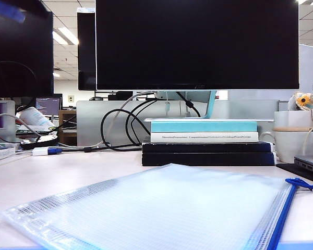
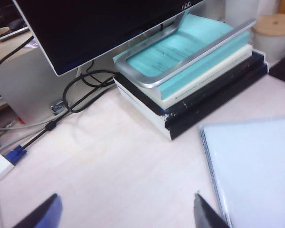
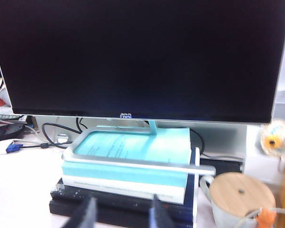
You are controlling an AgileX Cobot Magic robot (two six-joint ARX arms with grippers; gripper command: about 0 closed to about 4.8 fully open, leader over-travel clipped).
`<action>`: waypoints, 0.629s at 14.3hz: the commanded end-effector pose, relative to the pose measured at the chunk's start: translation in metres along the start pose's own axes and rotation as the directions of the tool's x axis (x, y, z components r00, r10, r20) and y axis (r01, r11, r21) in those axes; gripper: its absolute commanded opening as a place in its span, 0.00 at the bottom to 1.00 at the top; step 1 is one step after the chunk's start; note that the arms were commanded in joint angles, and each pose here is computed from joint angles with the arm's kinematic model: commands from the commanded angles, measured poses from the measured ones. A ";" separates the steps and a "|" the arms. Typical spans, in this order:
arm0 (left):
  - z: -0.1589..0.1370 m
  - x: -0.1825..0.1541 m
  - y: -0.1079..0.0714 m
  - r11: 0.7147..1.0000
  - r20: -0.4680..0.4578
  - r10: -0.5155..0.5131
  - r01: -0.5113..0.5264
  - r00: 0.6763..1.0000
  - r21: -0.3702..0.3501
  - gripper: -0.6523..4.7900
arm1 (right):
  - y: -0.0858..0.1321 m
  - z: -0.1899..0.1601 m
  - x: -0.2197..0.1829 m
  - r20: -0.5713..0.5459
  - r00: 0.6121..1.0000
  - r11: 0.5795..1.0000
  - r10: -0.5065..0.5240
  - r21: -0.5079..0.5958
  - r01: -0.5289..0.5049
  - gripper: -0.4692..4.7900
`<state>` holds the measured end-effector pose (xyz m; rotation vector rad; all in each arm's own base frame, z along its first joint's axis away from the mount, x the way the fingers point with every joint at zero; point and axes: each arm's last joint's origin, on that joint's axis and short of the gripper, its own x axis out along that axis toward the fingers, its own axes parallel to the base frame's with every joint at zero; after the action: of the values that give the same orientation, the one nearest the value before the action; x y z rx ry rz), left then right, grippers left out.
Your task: Pick up the transparent plastic file bag with a blue zipper and close its zipper.
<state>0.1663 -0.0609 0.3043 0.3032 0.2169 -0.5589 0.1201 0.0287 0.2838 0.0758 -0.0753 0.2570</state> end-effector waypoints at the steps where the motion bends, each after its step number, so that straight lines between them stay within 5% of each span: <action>1: -0.012 0.003 -0.003 0.999 0.102 0.038 -0.034 0.994 -0.039 0.80 | -0.001 -0.015 -0.006 0.061 0.998 0.996 0.006 0.089 -0.012 0.36; 5: -0.059 0.013 -0.015 0.993 0.131 0.044 -0.030 0.990 -0.112 0.78 | -0.003 -0.048 -0.014 0.095 0.995 0.993 0.008 0.113 -0.019 0.23; 7: -0.067 0.010 -0.020 0.993 0.217 -0.003 0.029 0.976 -0.118 0.63 | -0.004 -0.064 -0.014 0.060 0.998 0.993 0.007 0.115 -0.014 0.18; 9: -0.072 0.006 -0.019 0.992 0.238 0.020 0.011 0.971 -0.129 0.62 | -0.005 -0.076 -0.014 0.027 1.000 0.993 0.005 0.118 -0.008 0.18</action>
<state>0.1525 -0.0570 0.2303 0.1218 0.0378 -0.5769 0.1130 0.0270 0.2065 0.1912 -0.0734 0.2628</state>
